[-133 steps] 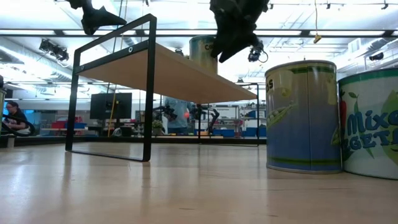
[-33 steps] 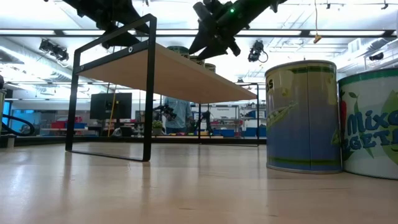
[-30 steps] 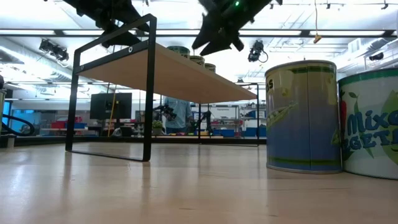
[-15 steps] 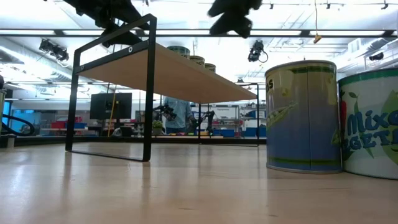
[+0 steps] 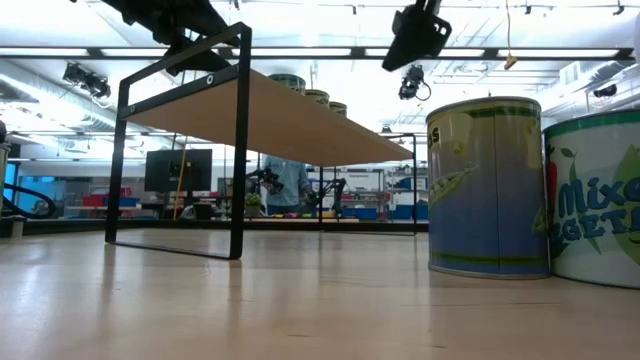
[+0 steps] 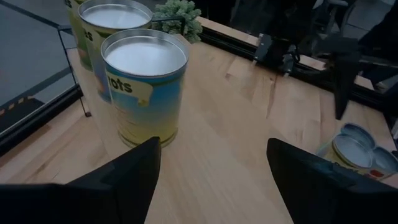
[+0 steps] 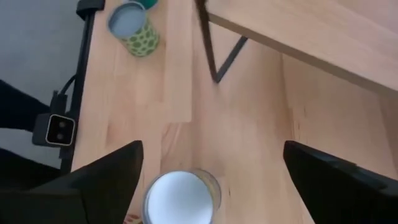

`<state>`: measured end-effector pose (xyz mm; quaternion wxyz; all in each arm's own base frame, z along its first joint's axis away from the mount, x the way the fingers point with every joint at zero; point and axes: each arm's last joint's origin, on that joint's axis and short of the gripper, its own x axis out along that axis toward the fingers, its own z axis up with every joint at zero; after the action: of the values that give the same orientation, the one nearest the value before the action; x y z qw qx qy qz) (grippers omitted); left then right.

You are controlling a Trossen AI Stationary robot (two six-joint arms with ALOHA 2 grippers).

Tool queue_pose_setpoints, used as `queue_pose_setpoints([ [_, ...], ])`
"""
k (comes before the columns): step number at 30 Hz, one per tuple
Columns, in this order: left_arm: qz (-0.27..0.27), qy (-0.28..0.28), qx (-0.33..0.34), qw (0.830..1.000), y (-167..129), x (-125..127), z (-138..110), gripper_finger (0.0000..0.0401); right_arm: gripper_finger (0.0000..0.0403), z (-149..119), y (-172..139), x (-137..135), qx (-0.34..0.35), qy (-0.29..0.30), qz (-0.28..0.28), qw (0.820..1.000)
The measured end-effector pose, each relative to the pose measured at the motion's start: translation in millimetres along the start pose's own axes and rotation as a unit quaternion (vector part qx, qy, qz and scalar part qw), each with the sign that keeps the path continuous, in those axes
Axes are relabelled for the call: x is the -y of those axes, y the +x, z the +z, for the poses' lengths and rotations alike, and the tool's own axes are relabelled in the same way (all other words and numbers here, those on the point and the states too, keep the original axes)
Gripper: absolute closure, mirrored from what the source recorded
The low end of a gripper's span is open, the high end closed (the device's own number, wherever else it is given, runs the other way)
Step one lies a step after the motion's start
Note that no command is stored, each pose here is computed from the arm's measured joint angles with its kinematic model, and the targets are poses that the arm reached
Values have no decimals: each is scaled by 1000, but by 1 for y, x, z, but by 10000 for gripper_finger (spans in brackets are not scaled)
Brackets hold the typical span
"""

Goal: Pick and place cans onto a shelf
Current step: Put the canned peas on the shelf

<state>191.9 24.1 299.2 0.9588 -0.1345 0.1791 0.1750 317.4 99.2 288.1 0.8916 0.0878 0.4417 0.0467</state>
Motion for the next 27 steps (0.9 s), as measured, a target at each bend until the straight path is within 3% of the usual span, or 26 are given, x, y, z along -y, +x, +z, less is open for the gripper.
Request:
queue_pose_setpoints([
  [9,0,0,0,1000,0,0,0,102,10,-12,32,-22,-30,-63,-1,998],
  [17,-14,-1,-1,1000,-1,1,0,102,9,-24,63,-27,-76,-82,2,994],
  [27,-14,-1,-1,1000,-1,1,0,102,9,-33,67,-25,-120,-103,-8,987],
])
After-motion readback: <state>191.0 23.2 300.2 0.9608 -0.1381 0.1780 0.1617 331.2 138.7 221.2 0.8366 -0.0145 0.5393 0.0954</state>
